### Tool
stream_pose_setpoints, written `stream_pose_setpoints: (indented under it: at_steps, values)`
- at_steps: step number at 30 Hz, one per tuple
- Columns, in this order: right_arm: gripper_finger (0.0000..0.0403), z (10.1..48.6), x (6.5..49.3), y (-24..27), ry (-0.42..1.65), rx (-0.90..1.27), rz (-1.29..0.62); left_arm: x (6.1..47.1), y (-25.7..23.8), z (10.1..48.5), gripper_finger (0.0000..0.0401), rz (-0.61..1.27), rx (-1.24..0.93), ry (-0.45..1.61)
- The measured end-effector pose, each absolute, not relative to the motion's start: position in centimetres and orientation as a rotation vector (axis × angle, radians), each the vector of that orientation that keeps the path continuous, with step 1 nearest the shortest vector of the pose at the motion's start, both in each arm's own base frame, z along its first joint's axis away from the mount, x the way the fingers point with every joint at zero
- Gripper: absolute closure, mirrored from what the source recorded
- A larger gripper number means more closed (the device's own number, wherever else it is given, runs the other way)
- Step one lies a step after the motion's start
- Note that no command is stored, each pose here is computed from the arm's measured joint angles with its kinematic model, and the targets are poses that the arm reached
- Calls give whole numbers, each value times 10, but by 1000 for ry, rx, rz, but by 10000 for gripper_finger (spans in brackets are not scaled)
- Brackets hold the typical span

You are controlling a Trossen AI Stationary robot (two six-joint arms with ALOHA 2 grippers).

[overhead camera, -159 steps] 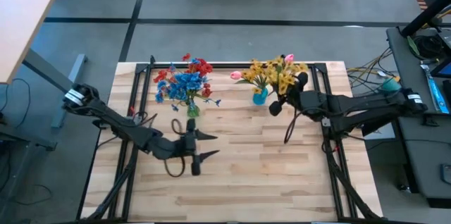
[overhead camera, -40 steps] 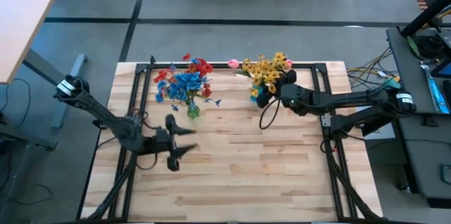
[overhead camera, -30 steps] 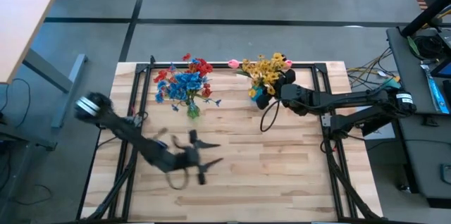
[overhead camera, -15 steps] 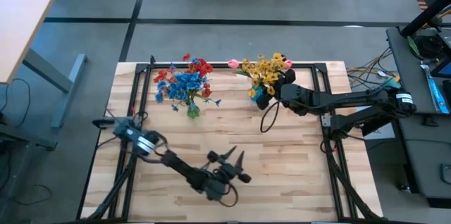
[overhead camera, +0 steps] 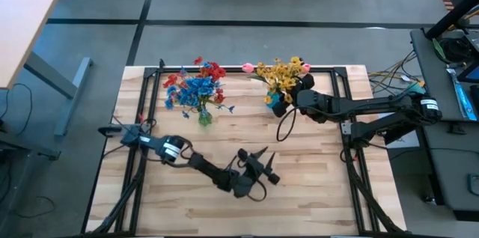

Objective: Sort flowers into vase by color
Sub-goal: Put the yellow flowers into the blue vase

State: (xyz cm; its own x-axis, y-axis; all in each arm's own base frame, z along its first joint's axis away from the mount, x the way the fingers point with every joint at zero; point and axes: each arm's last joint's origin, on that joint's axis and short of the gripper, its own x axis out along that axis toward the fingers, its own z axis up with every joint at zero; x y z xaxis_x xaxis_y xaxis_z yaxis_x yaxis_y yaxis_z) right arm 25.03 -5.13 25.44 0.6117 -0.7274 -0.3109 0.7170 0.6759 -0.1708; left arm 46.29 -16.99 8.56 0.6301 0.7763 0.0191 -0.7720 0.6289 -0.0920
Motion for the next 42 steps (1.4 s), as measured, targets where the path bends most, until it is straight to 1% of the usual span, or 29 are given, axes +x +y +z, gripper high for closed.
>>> stream_pose_setpoints:
  at_steps: [4, 10, 14, 19, 21, 24, 27, 30, 32, 34, 37, 40, 42]
  values:
    - [253, 254, 250, -51, 375, -24, -835, 470, -150, 86, 252, 928, -89, -67]
    - [256, 254, 250, -51, 375, -24, -834, 476, -135, 88, 247, 958, -130, -93]
    - [261, 254, 250, -51, 375, -25, -834, 477, -132, 92, 242, 969, -144, -102]
    - [259, 254, 250, -51, 375, -25, -834, 475, -131, 100, 239, 1060, -141, -106]
    - [258, 254, 250, -51, 375, -26, -834, 474, -131, 101, 232, 1066, -156, -114]
    - [257, 254, 250, -51, 375, -26, -834, 475, -131, 103, 206, 1067, -166, -121]
    - [260, 254, 250, -51, 376, -29, -833, 475, -129, 100, 165, 1075, -157, -109]
    - [264, 254, 250, -51, 379, -36, -832, 473, -126, 95, 119, 1177, -231, -161]
    - [265, 254, 250, -51, 380, -37, -832, 471, -124, 91, 94, 1242, -211, -152]
    - [266, 254, 250, -51, 380, -37, -832, 471, -124, 88, 75, 1251, -135, -98]
    - [266, 254, 250, -51, 380, -37, -832, 474, -120, 91, 55, 1251, -166, -121]
    - [266, 254, 250, -51, 380, -38, -832, 479, -121, 98, 46, 1246, -218, -159]
    - [266, 254, 250, -51, 386, -49, -830, 482, -122, 104, 45, 1242, -164, -119]
